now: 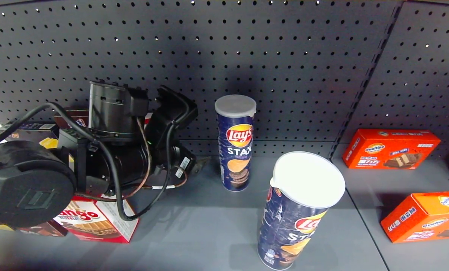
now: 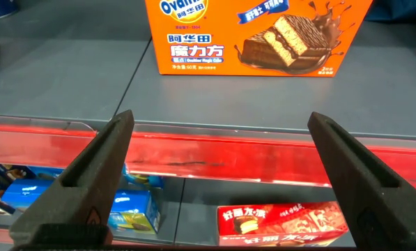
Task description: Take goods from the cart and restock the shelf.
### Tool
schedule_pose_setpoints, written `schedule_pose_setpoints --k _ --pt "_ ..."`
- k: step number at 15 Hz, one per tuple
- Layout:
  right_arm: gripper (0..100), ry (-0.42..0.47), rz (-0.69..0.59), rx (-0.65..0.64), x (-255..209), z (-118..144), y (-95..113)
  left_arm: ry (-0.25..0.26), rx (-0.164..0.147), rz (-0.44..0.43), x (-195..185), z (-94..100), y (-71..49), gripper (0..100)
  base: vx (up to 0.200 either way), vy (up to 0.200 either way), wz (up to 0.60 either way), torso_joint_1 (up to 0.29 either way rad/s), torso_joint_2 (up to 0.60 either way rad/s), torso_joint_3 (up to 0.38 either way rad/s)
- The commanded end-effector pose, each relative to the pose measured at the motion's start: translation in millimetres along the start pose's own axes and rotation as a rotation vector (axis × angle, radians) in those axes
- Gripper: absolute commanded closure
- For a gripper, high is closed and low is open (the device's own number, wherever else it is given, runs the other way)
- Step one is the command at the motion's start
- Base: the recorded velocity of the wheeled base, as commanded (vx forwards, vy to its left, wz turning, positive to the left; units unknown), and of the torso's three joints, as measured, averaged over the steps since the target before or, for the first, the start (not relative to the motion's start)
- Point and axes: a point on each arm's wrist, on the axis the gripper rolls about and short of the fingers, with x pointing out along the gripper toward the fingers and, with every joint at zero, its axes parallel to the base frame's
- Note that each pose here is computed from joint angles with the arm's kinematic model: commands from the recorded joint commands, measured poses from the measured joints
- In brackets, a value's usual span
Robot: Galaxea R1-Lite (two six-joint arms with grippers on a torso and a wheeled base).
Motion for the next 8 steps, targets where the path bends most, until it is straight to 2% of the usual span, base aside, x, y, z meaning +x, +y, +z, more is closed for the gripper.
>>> schedule_pose_setpoints --k 1,6,8 --pt "0 0.001 0.002 0.0 0 0 0 0.009 0.001 -0.003 8 0.2 -2.4 0 0.0 0.0 0.0 0.0 0.0 0.0" --pt "0 0.001 0.0 0.0 0 0 0 0.023 0.006 -0.016 16 -1.0 -9.6 0 0.0 0.0 0.0 0.0 0.0 0.0" --pt "0 0.001 0.002 0.0 0 0 0 0.017 0.006 -0.014 26 5.3 -17.3 0 0.0 0.0 0.0 0.0 0.0 0.0"
